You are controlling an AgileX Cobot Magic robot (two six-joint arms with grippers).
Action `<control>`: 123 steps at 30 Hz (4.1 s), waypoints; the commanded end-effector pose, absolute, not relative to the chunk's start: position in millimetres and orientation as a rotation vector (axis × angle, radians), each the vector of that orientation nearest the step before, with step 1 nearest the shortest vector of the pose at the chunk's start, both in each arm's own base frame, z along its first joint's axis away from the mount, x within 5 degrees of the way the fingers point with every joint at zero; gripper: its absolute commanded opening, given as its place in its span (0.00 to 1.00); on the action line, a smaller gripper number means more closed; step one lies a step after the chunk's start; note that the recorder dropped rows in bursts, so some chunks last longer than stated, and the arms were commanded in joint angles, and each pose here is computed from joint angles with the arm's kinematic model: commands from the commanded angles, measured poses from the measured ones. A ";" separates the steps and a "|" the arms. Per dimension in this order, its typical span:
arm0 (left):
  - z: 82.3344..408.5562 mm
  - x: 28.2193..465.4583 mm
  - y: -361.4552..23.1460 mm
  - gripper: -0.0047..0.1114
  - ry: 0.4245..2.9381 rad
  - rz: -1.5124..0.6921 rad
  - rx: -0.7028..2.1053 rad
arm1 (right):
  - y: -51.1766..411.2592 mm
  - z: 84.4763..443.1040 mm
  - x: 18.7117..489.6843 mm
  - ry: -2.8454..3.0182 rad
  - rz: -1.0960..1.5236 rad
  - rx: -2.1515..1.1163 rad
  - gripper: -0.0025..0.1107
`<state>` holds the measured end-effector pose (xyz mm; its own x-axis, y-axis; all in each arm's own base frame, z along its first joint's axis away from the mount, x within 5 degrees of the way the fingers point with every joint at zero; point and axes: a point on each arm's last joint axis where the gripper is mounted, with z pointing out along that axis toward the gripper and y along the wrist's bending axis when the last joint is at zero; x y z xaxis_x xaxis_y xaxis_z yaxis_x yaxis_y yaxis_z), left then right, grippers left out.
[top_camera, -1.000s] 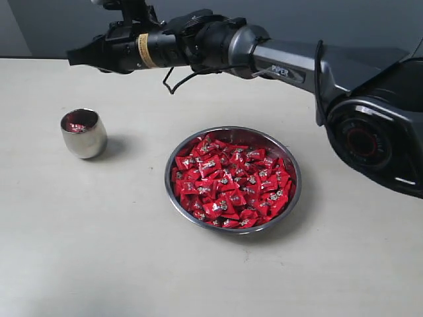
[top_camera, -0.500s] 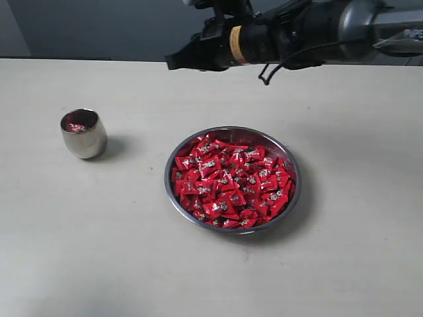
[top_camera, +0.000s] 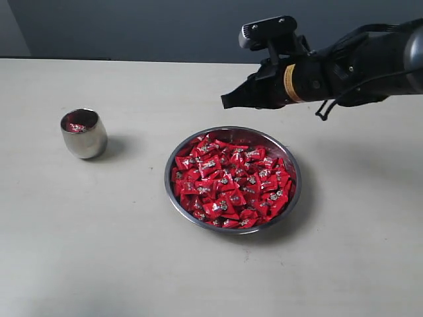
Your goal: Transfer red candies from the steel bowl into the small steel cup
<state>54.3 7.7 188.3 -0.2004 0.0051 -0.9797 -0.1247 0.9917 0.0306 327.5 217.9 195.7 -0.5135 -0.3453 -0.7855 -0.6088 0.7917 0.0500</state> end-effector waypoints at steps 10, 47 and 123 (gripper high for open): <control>187.4 54.2 7.6 0.04 1.767 0.114 -0.092 | 130.6 294.4 242.1 1.869 0.127 -0.487 0.02; 187.4 54.2 7.6 0.04 1.767 0.114 -0.092 | 113.6 358.8 147.9 1.398 1.900 0.512 0.02; 187.4 54.2 7.6 0.04 1.767 0.114 -0.092 | 261.4 167.2 312.9 2.584 0.599 -0.920 0.35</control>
